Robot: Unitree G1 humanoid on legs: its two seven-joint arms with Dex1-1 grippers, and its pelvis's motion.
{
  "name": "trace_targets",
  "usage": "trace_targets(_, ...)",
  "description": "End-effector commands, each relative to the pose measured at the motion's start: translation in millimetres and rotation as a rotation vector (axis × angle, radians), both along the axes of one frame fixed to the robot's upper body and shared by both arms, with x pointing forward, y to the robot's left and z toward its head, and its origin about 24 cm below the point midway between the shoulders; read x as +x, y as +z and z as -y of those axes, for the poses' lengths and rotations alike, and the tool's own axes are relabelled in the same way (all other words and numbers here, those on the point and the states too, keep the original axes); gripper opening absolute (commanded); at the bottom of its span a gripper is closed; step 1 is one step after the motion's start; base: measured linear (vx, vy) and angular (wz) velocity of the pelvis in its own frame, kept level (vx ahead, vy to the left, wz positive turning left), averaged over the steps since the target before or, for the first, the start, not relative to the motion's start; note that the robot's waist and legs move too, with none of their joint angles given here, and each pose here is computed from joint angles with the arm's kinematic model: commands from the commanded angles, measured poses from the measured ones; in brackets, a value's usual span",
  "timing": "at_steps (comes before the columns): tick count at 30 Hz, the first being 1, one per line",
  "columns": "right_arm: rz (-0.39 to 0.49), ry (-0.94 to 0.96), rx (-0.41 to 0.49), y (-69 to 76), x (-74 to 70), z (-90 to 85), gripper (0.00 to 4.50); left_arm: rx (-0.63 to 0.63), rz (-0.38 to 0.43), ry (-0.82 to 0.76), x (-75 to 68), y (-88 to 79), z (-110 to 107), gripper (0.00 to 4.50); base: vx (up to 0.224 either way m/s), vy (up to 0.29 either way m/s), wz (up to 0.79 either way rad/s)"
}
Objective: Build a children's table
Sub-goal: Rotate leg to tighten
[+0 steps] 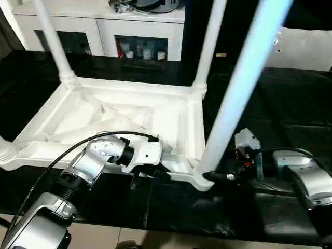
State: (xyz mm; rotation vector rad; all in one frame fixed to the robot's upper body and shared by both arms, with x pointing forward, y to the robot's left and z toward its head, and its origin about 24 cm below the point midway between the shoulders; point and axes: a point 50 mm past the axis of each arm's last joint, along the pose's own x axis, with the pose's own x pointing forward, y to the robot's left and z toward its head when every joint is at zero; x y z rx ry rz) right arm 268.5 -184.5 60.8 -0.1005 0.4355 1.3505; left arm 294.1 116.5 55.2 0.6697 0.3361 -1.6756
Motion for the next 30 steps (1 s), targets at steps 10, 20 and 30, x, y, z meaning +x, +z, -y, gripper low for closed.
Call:
trace_targets(10,-0.019,0.047,0.038,5.7,1.1,-5.3,2.35,0.042,-0.016,-0.145,-11.6,-3.8,9.1,0.0,0.0,0.0,0.0)
trace_targets(20,-0.001,-0.104,0.048,-5.9,-0.6,-21.7,2.07,-0.005,-0.066,0.044,-7.0,-9.4,14.3,0.0,0.0,0.0,0.0)
trace_targets(30,0.05,-0.615,0.064,-10.9,32.6,-54.0,1.95,-0.116,-0.027,0.358,7.3,-7.2,50.1,0.0,-0.005,0.002,-0.01)
